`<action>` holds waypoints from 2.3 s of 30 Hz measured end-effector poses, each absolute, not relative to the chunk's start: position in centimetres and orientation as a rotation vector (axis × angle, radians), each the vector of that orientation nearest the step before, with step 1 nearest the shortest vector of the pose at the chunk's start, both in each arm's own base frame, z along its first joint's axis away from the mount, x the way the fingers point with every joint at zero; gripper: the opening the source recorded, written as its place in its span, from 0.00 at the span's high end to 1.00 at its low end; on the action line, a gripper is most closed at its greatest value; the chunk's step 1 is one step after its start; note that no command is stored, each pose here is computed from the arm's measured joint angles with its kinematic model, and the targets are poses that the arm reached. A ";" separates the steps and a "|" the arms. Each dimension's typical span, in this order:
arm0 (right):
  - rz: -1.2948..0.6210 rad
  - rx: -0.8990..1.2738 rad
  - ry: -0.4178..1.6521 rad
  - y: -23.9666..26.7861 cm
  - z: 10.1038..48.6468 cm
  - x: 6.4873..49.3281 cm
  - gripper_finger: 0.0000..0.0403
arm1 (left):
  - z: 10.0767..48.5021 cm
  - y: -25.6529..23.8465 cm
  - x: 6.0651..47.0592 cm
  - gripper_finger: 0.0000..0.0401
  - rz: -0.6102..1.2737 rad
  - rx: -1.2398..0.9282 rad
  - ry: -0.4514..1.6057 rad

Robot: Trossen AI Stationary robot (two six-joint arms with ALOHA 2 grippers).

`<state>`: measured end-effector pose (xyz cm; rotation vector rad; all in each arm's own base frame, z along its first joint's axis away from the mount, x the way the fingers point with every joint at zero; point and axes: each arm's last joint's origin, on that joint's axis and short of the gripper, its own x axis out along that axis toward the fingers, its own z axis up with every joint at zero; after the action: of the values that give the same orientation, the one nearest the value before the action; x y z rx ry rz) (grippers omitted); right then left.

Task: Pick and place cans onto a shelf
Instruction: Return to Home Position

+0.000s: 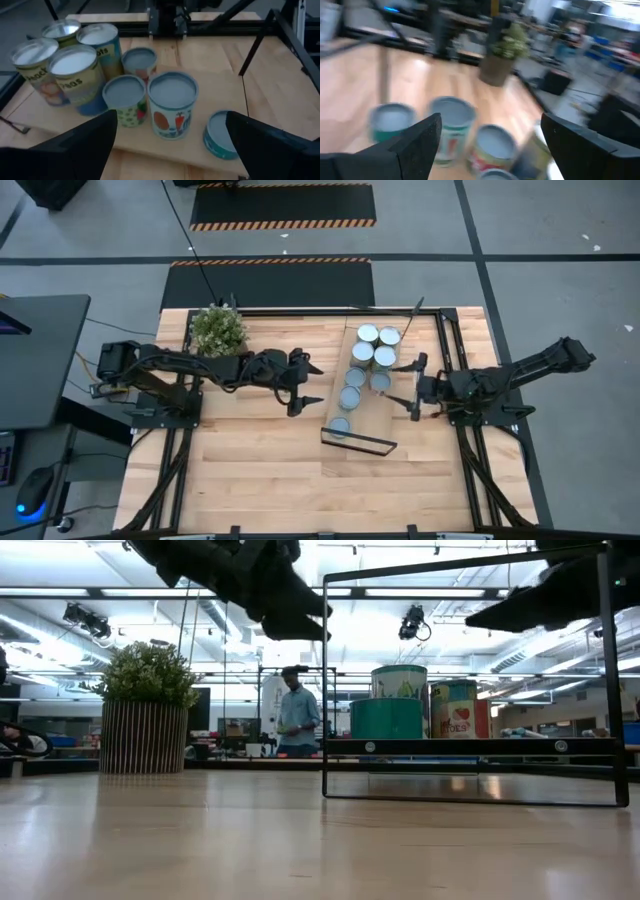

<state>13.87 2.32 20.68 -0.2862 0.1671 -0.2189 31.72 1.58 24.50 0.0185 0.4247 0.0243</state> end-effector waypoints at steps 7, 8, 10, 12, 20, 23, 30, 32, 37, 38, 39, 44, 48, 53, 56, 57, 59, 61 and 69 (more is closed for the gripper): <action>-0.015 -0.237 0.057 2.4 20.9 12.3 0.13 | 23.9 0.8 32.0 0.06 0.004 -0.003 0.457; -0.001 -0.224 0.041 2.4 20.7 12.1 0.13 | 23.5 0.5 31.9 0.06 -0.006 -0.002 0.474; 0.012 -0.208 0.021 2.4 20.2 11.7 0.13 | 22.8 0.0 31.6 0.06 -0.017 0.003 0.482; 0.017 -0.207 0.008 2.3 19.8 11.4 0.13 | 22.4 0.0 30.6 0.06 0.000 -0.003 0.462; -0.011 -0.250 -0.090 1.8 20.5 9.7 0.13 | 22.5 0.8 24.4 0.06 0.068 -0.091 0.293; -0.021 -0.279 -0.122 1.6 20.7 9.0 0.13 | 22.6 1.0 22.2 0.06 0.089 -0.093 0.255; -0.017 -0.271 -0.138 1.5 20.8 8.5 0.13 | 22.6 1.0 18.1 0.06 0.166 -0.056 0.138; -0.032 -0.259 -0.129 1.4 20.8 8.6 0.13 | 22.4 1.1 17.2 0.06 0.180 -0.051 0.107; -0.039 -0.215 -0.113 1.3 20.4 8.7 0.13 | 21.0 1.1 15.2 0.06 0.223 -0.042 0.043; -0.031 -0.203 -0.111 1.3 20.2 8.7 0.13 | 20.8 1.1 14.8 0.06 0.222 -0.044 0.016; -0.017 -0.189 -0.110 1.4 20.0 8.8 0.13 | 20.6 1.0 14.4 0.06 0.219 -0.047 -0.006; 0.014 -0.109 -0.117 1.5 19.8 8.9 0.13 | 19.3 1.0 12.7 0.06 0.215 -0.066 -0.071; -0.123 -0.056 -0.155 1.1 20.4 8.8 0.13 | 18.6 0.9 11.7 0.06 0.212 -0.067 -0.108; -0.152 -0.054 -0.160 1.0 20.4 8.8 0.13 | 17.8 0.9 10.8 0.06 0.206 -0.065 -0.111; -0.148 -0.054 -0.160 1.0 20.4 8.8 0.13 | 17.6 0.8 10.3 0.06 0.194 -0.051 -0.096; -0.148 -0.054 -0.160 1.0 20.4 8.8 0.13 | 17.6 0.8 10.2 0.06 0.186 -0.051 -0.098; -0.148 -0.054 -0.159 1.0 20.4 8.8 0.13 | 17.8 0.7 9.9 0.06 0.167 -0.051 -0.123; -0.148 -0.054 -0.160 1.0 20.4 8.8 0.13 | 18.0 0.7 9.6 0.06 0.148 -0.051 -0.151; -0.148 -0.054 -0.159 1.0 20.4 8.8 0.13 | 18.2 0.5 9.6 0.06 0.090 -0.081 -0.173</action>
<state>8.76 1.00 20.43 -0.0543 -0.1594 -0.1476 9.60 0.52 18.19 -0.0813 -0.1732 0.0903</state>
